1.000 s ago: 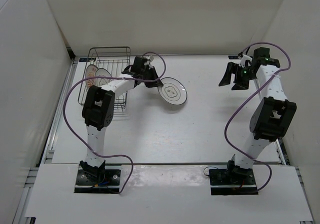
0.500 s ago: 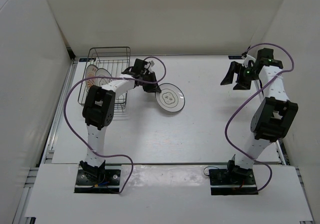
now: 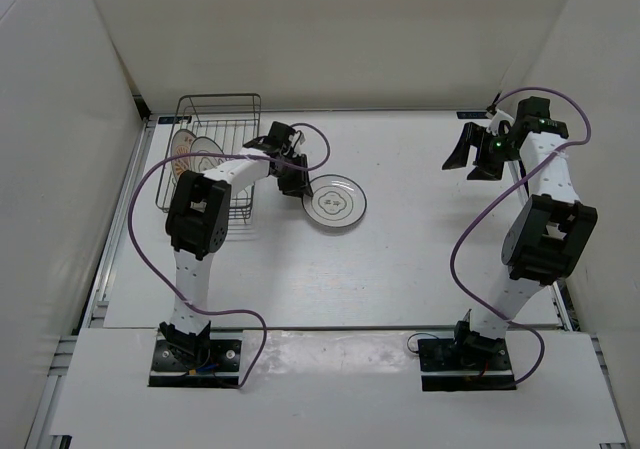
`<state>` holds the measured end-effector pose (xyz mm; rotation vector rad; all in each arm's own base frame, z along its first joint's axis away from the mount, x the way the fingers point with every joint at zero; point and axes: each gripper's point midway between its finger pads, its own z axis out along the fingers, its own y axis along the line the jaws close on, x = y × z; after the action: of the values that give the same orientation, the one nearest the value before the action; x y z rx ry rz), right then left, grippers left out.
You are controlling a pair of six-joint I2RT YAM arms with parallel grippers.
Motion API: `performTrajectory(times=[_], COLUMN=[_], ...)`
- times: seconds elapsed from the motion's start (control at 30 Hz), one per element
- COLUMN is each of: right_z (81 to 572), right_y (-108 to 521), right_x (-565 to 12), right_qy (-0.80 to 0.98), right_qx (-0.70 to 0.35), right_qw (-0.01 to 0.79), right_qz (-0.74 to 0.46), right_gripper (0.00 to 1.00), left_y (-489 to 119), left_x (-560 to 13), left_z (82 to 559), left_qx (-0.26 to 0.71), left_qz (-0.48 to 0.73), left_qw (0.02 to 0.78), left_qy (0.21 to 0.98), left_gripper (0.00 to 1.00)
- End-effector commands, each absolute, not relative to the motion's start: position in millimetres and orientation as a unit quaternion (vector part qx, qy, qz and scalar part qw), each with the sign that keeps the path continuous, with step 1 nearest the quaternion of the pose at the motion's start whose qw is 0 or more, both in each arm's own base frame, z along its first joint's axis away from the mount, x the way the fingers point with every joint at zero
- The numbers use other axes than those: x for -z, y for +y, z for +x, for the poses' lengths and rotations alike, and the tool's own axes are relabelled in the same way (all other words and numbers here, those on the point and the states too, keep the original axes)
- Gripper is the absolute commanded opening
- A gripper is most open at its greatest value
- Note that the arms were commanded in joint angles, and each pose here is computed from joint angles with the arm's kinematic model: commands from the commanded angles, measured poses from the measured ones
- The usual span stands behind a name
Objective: Unload the plates from the dish rack
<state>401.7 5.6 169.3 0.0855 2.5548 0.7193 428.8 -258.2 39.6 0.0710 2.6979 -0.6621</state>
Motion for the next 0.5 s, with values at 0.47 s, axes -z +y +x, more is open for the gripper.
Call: performTrajectory(times=[0.47], right_z=[417.1], right_y=[7.1], right_x=[-172.1], right_qy=[0.922], right_qx=[-0.288], right_qw=[0.254], right_qz=[0.05], right_gripper=[0.9], left_y=[-229.1], left_x=[-128.1], left_z=[455.3], left_qx=[0.17], left_qz=[0.063], left_qw=[0.263], left_qy=[0.947], left_gripper=[0.62])
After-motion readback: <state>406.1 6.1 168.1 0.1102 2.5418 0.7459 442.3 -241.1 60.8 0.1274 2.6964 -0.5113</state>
